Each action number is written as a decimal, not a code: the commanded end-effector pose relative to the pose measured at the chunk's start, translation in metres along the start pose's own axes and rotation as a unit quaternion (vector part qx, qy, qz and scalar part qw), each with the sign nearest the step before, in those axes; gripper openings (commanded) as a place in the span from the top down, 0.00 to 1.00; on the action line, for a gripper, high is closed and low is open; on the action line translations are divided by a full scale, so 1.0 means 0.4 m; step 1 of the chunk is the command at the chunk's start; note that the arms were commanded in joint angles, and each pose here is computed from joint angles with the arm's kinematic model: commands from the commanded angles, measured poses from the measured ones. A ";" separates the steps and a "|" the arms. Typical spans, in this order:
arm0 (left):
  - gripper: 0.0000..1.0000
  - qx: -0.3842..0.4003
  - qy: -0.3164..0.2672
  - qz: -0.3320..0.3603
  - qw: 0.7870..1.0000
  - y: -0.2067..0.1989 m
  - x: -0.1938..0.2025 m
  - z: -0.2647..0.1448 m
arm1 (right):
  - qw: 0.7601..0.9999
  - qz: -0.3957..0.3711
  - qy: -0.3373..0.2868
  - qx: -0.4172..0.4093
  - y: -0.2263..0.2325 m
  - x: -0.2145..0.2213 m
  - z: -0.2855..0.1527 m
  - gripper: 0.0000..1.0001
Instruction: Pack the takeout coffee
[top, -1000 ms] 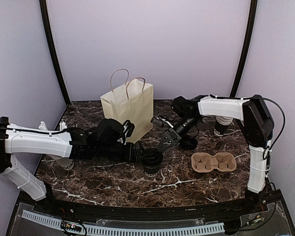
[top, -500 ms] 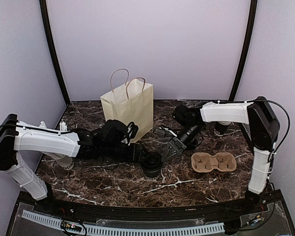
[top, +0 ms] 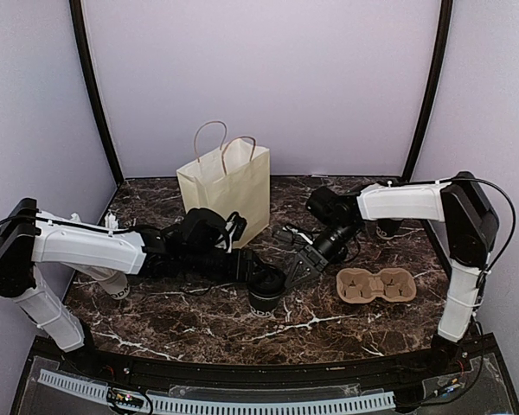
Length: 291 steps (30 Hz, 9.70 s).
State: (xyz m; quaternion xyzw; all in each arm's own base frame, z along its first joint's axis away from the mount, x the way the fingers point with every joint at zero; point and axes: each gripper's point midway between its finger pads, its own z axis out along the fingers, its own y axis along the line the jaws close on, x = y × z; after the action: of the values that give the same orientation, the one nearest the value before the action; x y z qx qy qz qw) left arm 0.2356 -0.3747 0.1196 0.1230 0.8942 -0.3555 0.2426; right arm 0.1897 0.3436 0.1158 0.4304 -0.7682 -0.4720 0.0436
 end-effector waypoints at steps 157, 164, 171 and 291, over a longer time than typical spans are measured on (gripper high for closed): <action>0.42 0.062 -0.132 -0.034 0.989 0.049 -0.165 -0.063 | 0.833 -0.405 0.088 0.366 0.056 -0.148 0.079 0.70; 0.50 0.052 -0.118 -0.049 0.990 0.070 -0.148 -0.018 | 0.833 -0.405 0.089 0.366 0.054 -0.150 0.081 0.71; 0.60 0.049 -0.086 -0.072 0.992 0.096 -0.099 0.018 | 0.831 -0.401 0.083 0.377 0.050 -0.166 0.078 0.71; 0.27 -0.027 -0.083 0.018 0.996 0.036 -0.041 -0.149 | 0.937 -0.283 -0.039 0.202 0.063 -0.196 -0.051 0.46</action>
State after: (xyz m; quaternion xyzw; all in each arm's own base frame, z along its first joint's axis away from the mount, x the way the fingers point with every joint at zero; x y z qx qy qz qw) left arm 0.2460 -0.3253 0.1607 0.0979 0.8594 -0.3729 0.3358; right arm 0.2514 0.3691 0.1696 0.5999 -0.7249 -0.2329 -0.2459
